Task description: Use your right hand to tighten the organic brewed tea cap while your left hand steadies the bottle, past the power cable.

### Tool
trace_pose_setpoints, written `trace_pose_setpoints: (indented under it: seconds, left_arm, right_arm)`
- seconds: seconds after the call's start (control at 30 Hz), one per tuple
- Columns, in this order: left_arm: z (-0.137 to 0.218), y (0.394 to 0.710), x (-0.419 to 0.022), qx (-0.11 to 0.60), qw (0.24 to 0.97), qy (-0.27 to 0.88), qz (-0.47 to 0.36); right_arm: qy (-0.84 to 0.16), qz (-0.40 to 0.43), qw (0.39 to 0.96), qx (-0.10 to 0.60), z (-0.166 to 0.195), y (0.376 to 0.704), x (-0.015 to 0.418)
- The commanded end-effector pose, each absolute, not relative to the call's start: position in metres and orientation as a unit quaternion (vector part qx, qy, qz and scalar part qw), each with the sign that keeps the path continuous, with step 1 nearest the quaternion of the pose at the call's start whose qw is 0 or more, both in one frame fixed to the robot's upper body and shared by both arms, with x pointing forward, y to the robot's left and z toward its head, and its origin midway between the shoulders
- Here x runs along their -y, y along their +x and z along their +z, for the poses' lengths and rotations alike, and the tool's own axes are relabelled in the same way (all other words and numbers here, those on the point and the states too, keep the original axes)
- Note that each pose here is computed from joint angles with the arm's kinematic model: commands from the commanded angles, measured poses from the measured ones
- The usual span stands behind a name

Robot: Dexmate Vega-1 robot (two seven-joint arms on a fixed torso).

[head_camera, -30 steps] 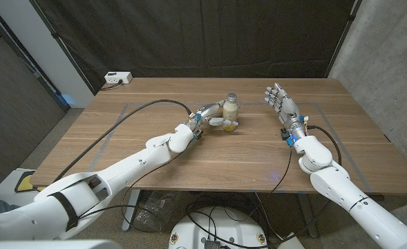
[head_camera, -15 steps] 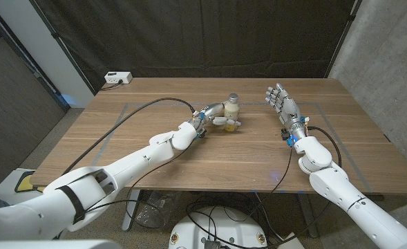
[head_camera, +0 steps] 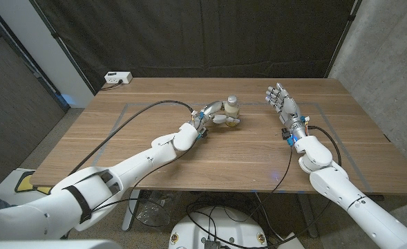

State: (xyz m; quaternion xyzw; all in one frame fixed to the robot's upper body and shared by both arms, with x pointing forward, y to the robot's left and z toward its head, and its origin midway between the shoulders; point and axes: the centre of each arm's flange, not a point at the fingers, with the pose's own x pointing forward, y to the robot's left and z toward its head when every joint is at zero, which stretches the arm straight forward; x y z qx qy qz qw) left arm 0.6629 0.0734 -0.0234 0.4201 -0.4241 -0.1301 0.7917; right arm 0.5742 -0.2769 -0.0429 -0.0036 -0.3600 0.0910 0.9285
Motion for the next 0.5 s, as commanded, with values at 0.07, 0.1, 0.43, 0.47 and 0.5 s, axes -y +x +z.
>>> trace_pose_setpoints:
  seconds: [0.07,0.1,0.43,0.47,0.5]
  left_arm:
    - [-0.020,0.664,-0.076,0.408,0.827,0.361,-0.142]
    - [-0.019,0.662,-0.077,0.402,0.829,0.360,-0.146]
    - [0.022,0.628,-0.094,0.329,0.852,0.369,-0.173]
    - [0.030,0.621,-0.097,0.307,0.855,0.377,-0.178]
    - [0.030,0.621,-0.097,0.304,0.856,0.378,-0.178]
  right_arm:
    - [-0.007,0.092,0.930,0.355,-0.044,0.573,0.280]
    - [-0.009,0.092,0.930,0.356,-0.044,0.572,0.280]
    - [-0.050,0.085,0.923,0.371,-0.037,0.562,0.270]
    - [-0.050,0.090,0.922,0.373,-0.037,0.562,0.267]
    - [-0.050,0.091,0.922,0.373,-0.037,0.562,0.267]
